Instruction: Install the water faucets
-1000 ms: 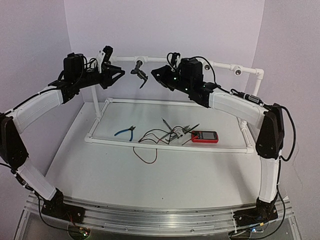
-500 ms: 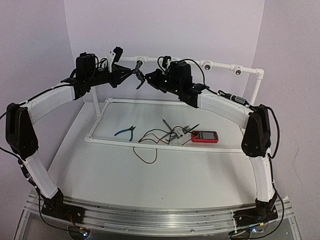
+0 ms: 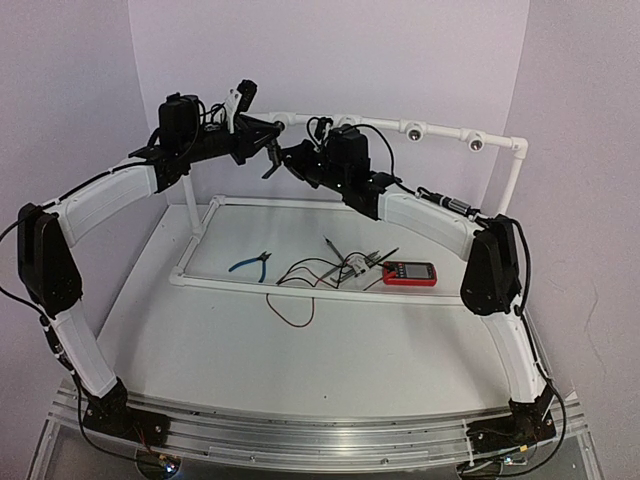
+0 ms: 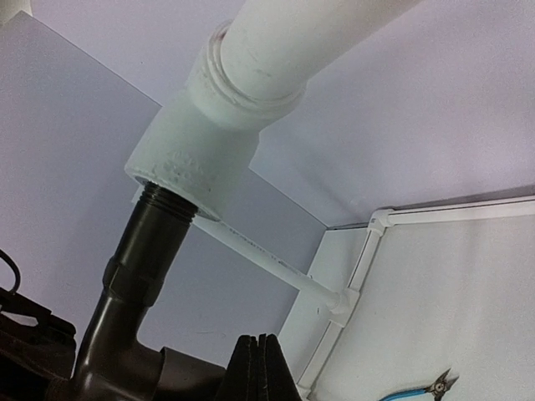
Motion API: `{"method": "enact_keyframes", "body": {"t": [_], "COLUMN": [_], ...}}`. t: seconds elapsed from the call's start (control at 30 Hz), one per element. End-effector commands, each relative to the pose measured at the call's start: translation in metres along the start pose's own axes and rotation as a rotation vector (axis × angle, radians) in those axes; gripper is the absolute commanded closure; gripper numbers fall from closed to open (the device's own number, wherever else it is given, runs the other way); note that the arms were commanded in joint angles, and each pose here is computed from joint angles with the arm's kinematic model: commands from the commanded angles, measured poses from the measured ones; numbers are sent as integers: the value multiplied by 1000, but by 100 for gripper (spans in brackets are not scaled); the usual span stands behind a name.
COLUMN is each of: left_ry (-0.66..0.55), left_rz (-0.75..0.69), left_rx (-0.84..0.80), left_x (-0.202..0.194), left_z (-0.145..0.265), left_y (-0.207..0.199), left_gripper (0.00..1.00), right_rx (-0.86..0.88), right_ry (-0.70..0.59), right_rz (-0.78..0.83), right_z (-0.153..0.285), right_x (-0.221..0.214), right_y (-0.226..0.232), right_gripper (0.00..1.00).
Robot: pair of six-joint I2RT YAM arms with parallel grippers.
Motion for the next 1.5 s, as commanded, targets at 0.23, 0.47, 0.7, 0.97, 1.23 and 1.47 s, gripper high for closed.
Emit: {"method": "enact_keyframes", "body": {"t": [0.23,0.47,0.7,0.97,1.23,1.47], "left_ry": [-122,-33,56,91,98,81], "left_rz": [-57,32,268,347,406,329], "left_rx": [88,254,97,67,76,135], "left_x": [61,19,-40,-55,-62,-56], "left_z": [27,62,65,47,26,20], "left_y": [20,18,-22,-33,-25,-15], "left_gripper": [64,42,39,36,50,69], "right_rx": [83,23,-6,80,79,130], "right_ry": [-75,-114,-97,-85,-89,-85], "right_rz": [63,200,232,240,218,220], "right_z": [19,60,78,74,66,52], "right_x": [24,44,48,50,45,37], "right_y": [34,54,59,87,85,95], "right_gripper": [99,84,67,56,56,55]}}
Point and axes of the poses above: each gripper's point midway between its finger pads, its own z axis back along the fingers, its own y axis along the line the jaws close on, x = y × z, the point moved 7 cm from there along z, back along the fingers, and after that the axes turned 1 degree about -z, right-handed, at the moved point
